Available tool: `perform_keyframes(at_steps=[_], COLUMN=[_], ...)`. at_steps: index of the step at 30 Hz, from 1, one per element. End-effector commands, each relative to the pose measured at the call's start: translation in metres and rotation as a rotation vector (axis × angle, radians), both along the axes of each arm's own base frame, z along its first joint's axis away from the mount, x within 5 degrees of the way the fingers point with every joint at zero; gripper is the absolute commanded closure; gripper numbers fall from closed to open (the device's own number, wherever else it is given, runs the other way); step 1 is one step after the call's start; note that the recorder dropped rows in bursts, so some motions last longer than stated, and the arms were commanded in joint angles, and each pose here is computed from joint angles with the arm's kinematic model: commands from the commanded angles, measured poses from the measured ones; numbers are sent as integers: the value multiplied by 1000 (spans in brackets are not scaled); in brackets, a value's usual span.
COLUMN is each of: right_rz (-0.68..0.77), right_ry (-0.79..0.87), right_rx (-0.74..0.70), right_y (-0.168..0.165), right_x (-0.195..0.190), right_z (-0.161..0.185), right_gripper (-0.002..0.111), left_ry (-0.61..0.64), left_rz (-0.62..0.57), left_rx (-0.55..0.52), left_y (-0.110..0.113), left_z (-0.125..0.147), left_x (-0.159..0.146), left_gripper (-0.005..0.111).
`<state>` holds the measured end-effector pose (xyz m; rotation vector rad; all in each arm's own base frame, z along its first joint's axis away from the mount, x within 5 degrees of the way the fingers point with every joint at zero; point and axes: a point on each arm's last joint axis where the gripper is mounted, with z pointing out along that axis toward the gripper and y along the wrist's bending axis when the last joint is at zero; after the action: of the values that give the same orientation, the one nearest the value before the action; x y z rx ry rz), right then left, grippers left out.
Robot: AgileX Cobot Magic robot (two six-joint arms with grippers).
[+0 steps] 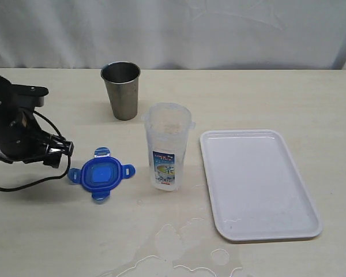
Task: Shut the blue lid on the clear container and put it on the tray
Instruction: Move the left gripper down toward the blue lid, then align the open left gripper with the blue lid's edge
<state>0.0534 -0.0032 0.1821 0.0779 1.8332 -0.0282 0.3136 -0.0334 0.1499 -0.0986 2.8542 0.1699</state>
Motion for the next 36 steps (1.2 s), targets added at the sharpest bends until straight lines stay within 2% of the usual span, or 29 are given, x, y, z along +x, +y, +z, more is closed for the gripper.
perform_keyframes(at_steps=[1,4,12,18,22,29,36], right_rz=[3,3,3,3,3,3,3], right_ry=[-6,-6,-6,-6,-6,-6,-6], right_rx=[-6,-6,-6,-6,-6,-6,-6], right_y=[0,0,0,0,0,0,0], right_x=[0,0,0,0,0,0,0], right_z=[0,0,0,0,0,0,0], right_gripper=[104,104,104,104,104,104,104], left_ry=[-37,-36,16,95,87,9,11], left_rz=[-97,-78,22,29,36,39,61], left_rx=[-4,-27,-168,-274,-273,-277,-280], left_y=[-16,-18,-24,-27,-28,-28,-22], left_z=[4,3,-2,-18,-27,-25,-25], left_x=[1,0,-3,-3,0,7,8], left_gripper=[54,60,60,60,60,60,60])
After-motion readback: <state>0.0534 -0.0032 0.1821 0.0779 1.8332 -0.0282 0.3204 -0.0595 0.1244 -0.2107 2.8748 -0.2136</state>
